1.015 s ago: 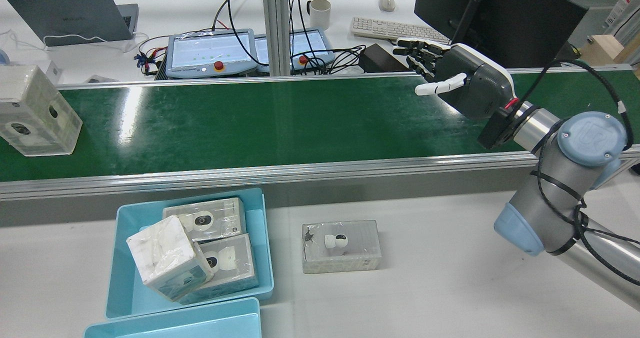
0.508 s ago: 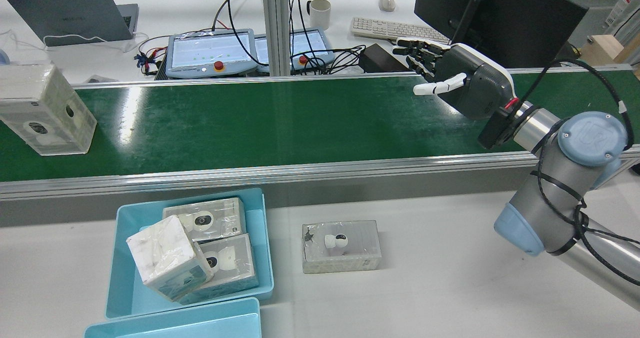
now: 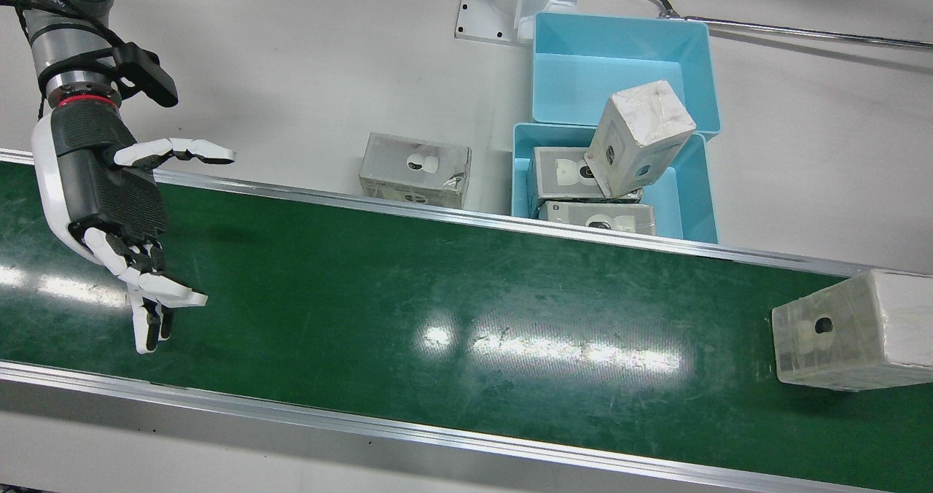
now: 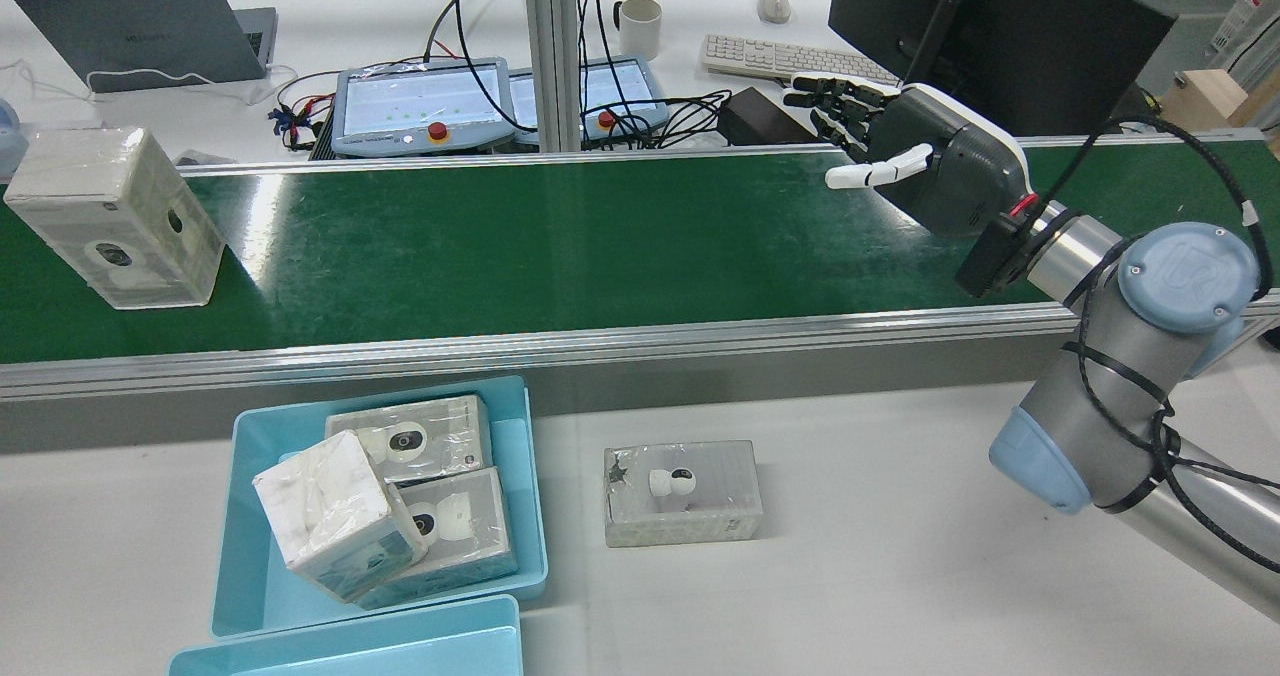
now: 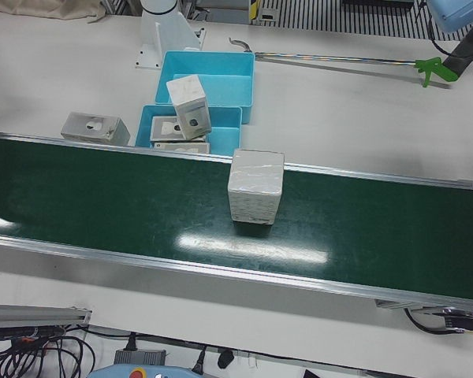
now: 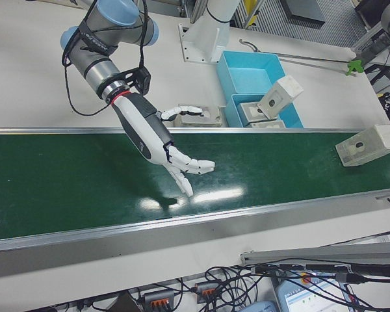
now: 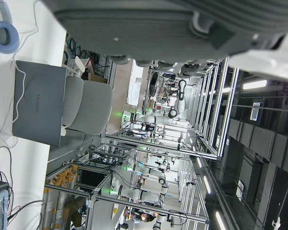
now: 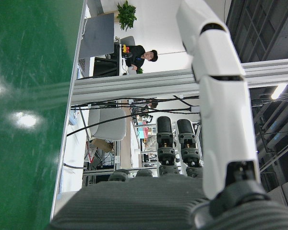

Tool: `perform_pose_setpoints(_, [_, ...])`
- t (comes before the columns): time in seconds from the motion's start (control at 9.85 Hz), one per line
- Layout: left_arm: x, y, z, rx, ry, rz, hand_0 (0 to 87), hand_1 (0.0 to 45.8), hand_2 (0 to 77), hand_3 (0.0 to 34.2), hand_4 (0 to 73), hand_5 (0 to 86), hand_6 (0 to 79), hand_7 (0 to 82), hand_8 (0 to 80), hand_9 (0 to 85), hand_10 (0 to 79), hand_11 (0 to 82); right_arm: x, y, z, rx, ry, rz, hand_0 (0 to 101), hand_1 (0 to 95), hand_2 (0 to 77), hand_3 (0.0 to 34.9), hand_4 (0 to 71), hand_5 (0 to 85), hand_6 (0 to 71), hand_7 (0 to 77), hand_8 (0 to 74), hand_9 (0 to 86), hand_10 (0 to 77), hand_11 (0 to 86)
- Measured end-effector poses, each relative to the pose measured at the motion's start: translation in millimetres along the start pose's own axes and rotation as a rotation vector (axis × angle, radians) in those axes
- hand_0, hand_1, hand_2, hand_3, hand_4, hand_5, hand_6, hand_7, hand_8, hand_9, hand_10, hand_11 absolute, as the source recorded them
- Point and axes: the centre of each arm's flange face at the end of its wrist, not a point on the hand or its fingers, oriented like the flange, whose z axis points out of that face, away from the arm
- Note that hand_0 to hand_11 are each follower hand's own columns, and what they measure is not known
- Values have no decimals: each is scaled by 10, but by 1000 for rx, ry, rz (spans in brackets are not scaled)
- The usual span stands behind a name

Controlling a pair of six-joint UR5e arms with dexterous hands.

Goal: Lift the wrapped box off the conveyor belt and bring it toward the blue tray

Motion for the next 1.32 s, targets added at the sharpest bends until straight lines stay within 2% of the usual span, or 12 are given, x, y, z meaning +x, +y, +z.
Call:
perform_pose_setpoints(0.1, [0,0,0,0,0,0,0,0,5,0,0,11,0,5,5,0,5,0,1,-5,-2,2,0,0,515,202,191,7,164,180,65,229,0,33,0,22])
perform_pose_setpoints(0.2, [0,0,0,0,0,0,0,0,11,0,0,11,0,5,5,0,0,5,2,-9,-3,3,0,0,501,169,131,6,169,180,65,229,0,33,0,22])
perform_pose_setpoints(0.3, [0,0,0,0,0,0,0,0,11,0,0,11,0,5,5,0,0,5,1,-8,-4,4,0,0,501,169,131,6,169,180,65,229,0,33,0,22])
perform_pose_setpoints(0.41, [0,0,0,0,0,0,0,0,11,0,0,11,0,5,5,0,5,0,-4,-12,-13,7,0,0,492,120,93,6,169,180,65,229,0,33,0,22])
perform_pose_setpoints(0.51, [0,0,0,0,0,0,0,0,11,0,0,11,0,5,5,0,5,0,-8,-26,-31,12,0,-2,461,60,22,14,164,180,65,240,0,33,0,16])
perform_pose_setpoints(0.61, [0,0,0,0,0,0,0,0,11,0,0,11,0,5,5,0,5,0,-17,-58,-73,23,0,-5,461,60,22,14,164,180,65,240,0,33,0,16])
perform_pose_setpoints(0.81, [0,0,0,0,0,0,0,0,5,0,0,11,0,5,5,0,5,0,-38,-88,-177,59,-1,-10,470,142,109,33,185,207,65,262,0,33,0,16])
perform_pose_setpoints(1.12, [0,0,0,0,0,0,0,0,11,0,0,11,0,5,5,0,0,0,-46,-88,-231,84,-6,-13,475,142,125,33,185,207,71,273,0,38,0,16])
perform_pose_setpoints(1.22, [0,0,0,0,0,0,0,0,11,0,0,11,0,5,5,0,0,0,-41,-83,-223,81,-9,-12,477,158,125,12,158,207,54,240,0,38,0,16])
perform_pose_setpoints(1.32, [0,0,0,0,0,0,0,0,11,0,0,11,0,5,5,0,0,5,-33,-68,-207,76,-10,-11,480,158,142,13,136,196,54,224,0,38,0,16])
